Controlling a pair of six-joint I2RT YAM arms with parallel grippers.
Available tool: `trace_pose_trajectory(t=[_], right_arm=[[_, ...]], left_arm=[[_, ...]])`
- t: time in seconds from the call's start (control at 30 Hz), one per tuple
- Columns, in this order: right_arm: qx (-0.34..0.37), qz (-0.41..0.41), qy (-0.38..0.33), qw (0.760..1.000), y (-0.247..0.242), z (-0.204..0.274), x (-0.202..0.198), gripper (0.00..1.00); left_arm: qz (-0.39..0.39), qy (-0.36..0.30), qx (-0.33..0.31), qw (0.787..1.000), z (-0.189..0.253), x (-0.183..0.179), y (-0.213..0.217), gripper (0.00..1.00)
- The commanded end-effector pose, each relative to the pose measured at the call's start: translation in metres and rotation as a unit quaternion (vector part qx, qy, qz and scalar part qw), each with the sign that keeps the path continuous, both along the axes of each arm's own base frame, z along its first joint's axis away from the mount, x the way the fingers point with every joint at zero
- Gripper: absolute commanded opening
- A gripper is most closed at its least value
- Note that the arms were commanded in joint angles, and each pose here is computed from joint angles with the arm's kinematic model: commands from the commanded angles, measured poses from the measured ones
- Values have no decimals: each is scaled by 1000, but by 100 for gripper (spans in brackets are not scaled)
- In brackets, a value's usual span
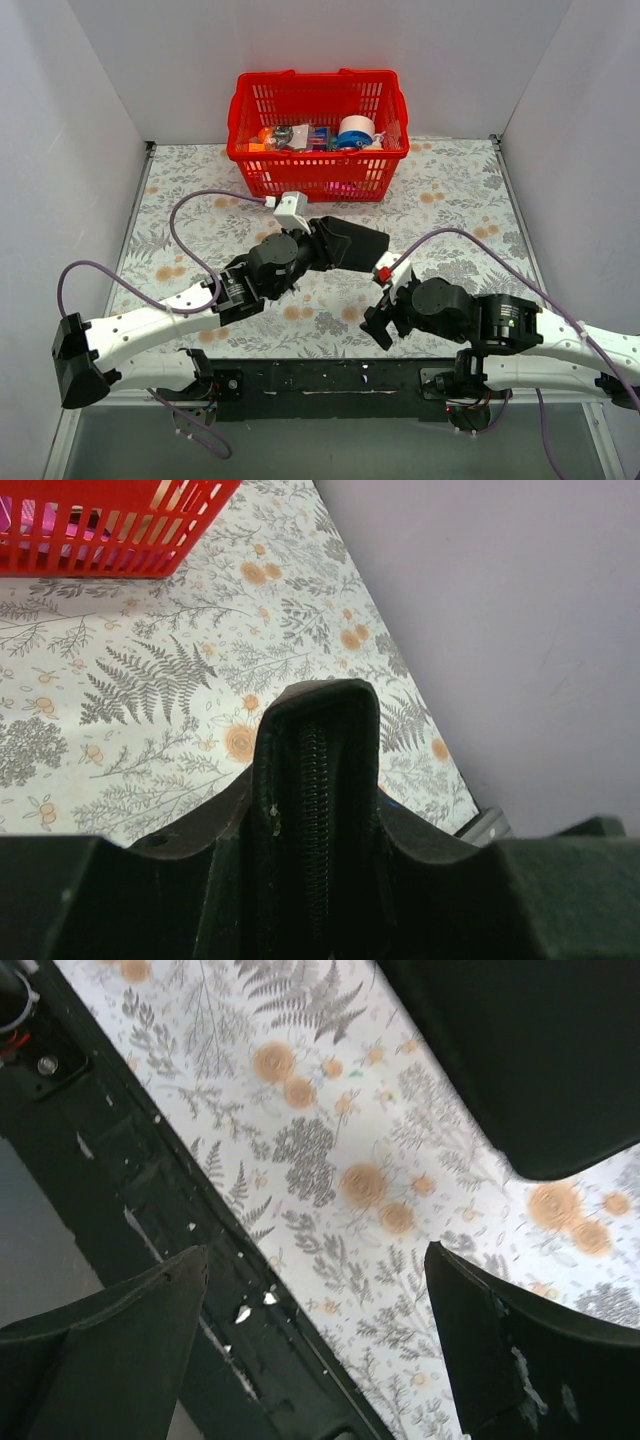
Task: Sort the hair-cutting tools
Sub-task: Place the hairdressing tool bag at the center of the board.
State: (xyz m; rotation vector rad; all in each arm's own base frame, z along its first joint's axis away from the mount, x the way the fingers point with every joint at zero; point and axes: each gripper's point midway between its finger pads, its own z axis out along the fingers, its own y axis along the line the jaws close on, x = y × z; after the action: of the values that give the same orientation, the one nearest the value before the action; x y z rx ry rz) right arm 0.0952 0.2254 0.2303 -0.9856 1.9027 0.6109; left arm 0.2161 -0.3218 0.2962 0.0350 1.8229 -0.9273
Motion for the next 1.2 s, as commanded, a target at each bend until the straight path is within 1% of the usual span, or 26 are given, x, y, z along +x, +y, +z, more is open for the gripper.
trace_pose_trajectory(t=[0.0, 0.03, 0.07, 0.1, 0.13, 0.17, 0.2, 0.23, 0.27, 0.33, 0.37, 0.43, 0.57, 0.67, 0.73, 0.8, 0.83, 0.87, 0.9, 0.93, 0.97, 1.0, 1.03, 1.1, 1.13, 1.17], right_arm=[[21, 5, 61, 998, 5, -12, -17, 97], [18, 3, 65, 998, 4, -15, -18, 97], [19, 5, 69, 997, 4, -16, -19, 97], [21, 6, 73, 997, 6, -17, -20, 98], [29, 9, 74, 997, 8, -15, -21, 98], [27, 8, 75, 997, 8, -18, -21, 98], [32, 7, 77, 997, 9, -18, -21, 98], [36, 4, 75, 997, 10, -17, -20, 98], [32, -1, 73, 997, 10, -20, -18, 98], [32, -10, 72, 997, 11, -21, -15, 98], [29, -15, 70, 997, 11, -23, -13, 98], [25, -21, 69, 997, 11, -25, -11, 98], [12, -48, 62, 997, 9, -32, -3, 98], [7, -77, 57, 995, 6, -33, 5, 98], [2, -103, 50, 993, 1, -32, 12, 98], [-9, -121, 51, 991, -4, -36, 15, 98], [-11, -124, 50, 991, -5, -36, 15, 98], [-10, -126, 50, 991, -5, -37, 16, 98], [-11, -125, 50, 991, -5, -38, 15, 98], [-6, -124, 51, 991, -2, -38, 16, 98], [-4, -121, 52, 991, 0, -38, 15, 98], [-1, -119, 49, 992, 2, -38, 16, 98], [2, -115, 48, 992, 6, -37, 16, 98], [-1, -115, 44, 992, 8, -38, 17, 98], [-10, -121, 40, 992, 8, -40, 20, 98], [-12, -127, 37, 991, 8, -39, 22, 98]], left_arm=[[-13, -18, -95, 995, 24, 24, -20, 0], [-32, -3, -93, 995, 12, 31, -22, 0], [-47, 8, -111, 993, 10, 34, -26, 0], [-51, 26, -108, 993, -5, 41, -29, 0], [-40, 31, -111, 993, -12, 55, -21, 0], [-63, 40, -122, 990, -18, 55, -23, 0], [-63, 50, -123, 989, -26, 62, -21, 0], [-55, 67, -119, 989, -42, 78, -13, 0], [-75, 85, -123, 986, -53, 79, -15, 0], [-55, 122, -116, 984, -86, 100, -1, 0], [-71, 130, -121, 982, -96, 97, 1, 0], [-65, 146, -132, 978, -110, 103, 13, 0], [-80, 181, -122, 973, -141, 100, 15, 0], [-83, 210, -128, 966, -159, 92, 19, 0], [-96, 239, -126, 958, -170, 79, 21, 0], [-88, 260, -112, 955, -175, 74, 25, 16], [-74, 291, -81, 950, -189, 69, 31, 24], [-63, 301, -62, 949, -193, 68, 36, 33], [-57, 298, -53, 951, -188, 66, 40, 51], [-27, 314, -18, 949, -197, 66, 52, 63], [-12, 313, -2, 950, -197, 67, 59, 78], [5, 317, 19, 948, -198, 66, 68, 96], [41, 327, 51, 943, -202, 68, 82, 98], [56, 325, 89, 940, -202, 69, 93, 98], [67, 347, 120, 928, -212, 61, 104, 98], [85, 332, 138, 929, -204, 68, 111, 98]])
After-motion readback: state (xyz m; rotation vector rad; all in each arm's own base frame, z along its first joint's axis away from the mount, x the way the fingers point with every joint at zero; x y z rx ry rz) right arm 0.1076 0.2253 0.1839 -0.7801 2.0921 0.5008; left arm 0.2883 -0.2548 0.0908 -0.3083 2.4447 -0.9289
